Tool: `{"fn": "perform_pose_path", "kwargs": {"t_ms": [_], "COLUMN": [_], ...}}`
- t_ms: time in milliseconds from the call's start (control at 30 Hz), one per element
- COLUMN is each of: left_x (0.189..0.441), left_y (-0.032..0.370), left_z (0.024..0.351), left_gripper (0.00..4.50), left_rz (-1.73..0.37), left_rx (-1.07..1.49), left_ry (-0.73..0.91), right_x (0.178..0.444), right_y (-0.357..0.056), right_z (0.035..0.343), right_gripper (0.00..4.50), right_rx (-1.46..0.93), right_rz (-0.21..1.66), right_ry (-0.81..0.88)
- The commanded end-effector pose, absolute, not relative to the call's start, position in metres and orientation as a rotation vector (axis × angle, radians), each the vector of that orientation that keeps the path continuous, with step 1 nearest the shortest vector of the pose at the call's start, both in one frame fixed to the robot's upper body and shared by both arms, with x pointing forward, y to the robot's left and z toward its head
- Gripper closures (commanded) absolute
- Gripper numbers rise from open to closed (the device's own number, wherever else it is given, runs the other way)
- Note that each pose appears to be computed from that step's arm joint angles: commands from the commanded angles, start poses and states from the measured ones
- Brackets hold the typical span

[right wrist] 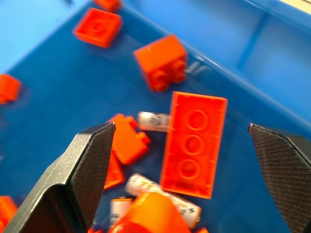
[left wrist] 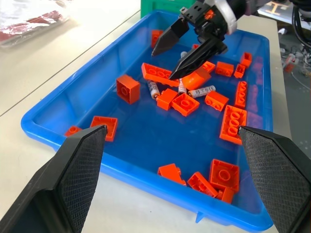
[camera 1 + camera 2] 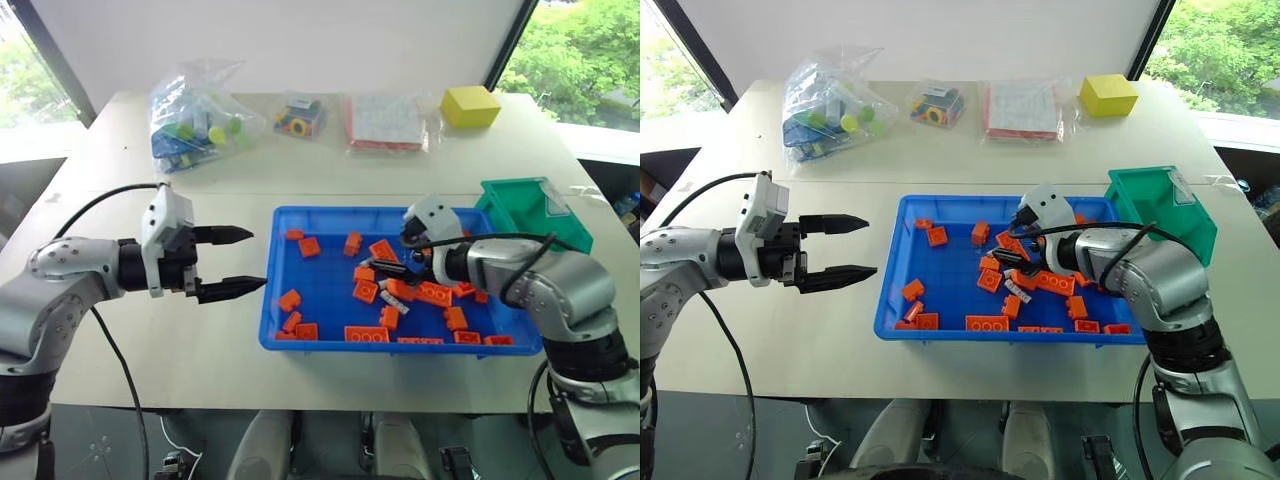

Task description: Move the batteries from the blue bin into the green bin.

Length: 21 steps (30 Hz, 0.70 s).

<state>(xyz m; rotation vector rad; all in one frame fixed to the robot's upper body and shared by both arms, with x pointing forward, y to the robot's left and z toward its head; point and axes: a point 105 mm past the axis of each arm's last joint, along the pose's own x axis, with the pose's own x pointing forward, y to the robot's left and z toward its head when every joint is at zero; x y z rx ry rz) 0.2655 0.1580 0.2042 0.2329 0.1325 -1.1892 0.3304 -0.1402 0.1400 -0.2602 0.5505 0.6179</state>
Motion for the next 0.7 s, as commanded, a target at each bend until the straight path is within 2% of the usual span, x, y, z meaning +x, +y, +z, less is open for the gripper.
{"fn": "perform_pose_path", "kwargs": {"t_ms": [33, 400, 500, 600, 633, 700], "left_x": [0.261, 0.268, 0.269, 0.270, 0.270, 0.271], "left_y": [0.156, 0.155, 0.155, 0.156, 0.156, 0.156], "left_z": [0.214, 0.220, 0.221, 0.221, 0.221, 0.221], "left_gripper": [0.00, 0.00, 0.00, 0.00, 0.00, 0.00], "left_rz": [-1.195, -1.173, -1.169, -1.163, -1.162, -1.161], "left_rx": [0.258, 0.255, 0.255, 0.253, 0.252, 0.251], "left_ry": [0.085, 0.053, 0.050, 0.047, 0.046, 0.045], "right_x": [0.340, 0.355, 0.355, 0.354, 0.353, 0.353], "right_y": [-0.141, -0.128, -0.127, -0.125, -0.124, -0.123], "right_z": [0.142, 0.137, 0.139, 0.143, 0.145, 0.149], "right_gripper": [0.00, 0.00, 1.29, 2.88, 3.24, 3.24], "right_rx": [-0.291, -0.309, -0.309, -0.304, -0.301, -0.296], "right_rz": [0.595, 0.614, 0.622, 0.628, 0.630, 0.633], "right_ry": [0.527, 0.514, 0.508, 0.501, 0.498, 0.485]}}
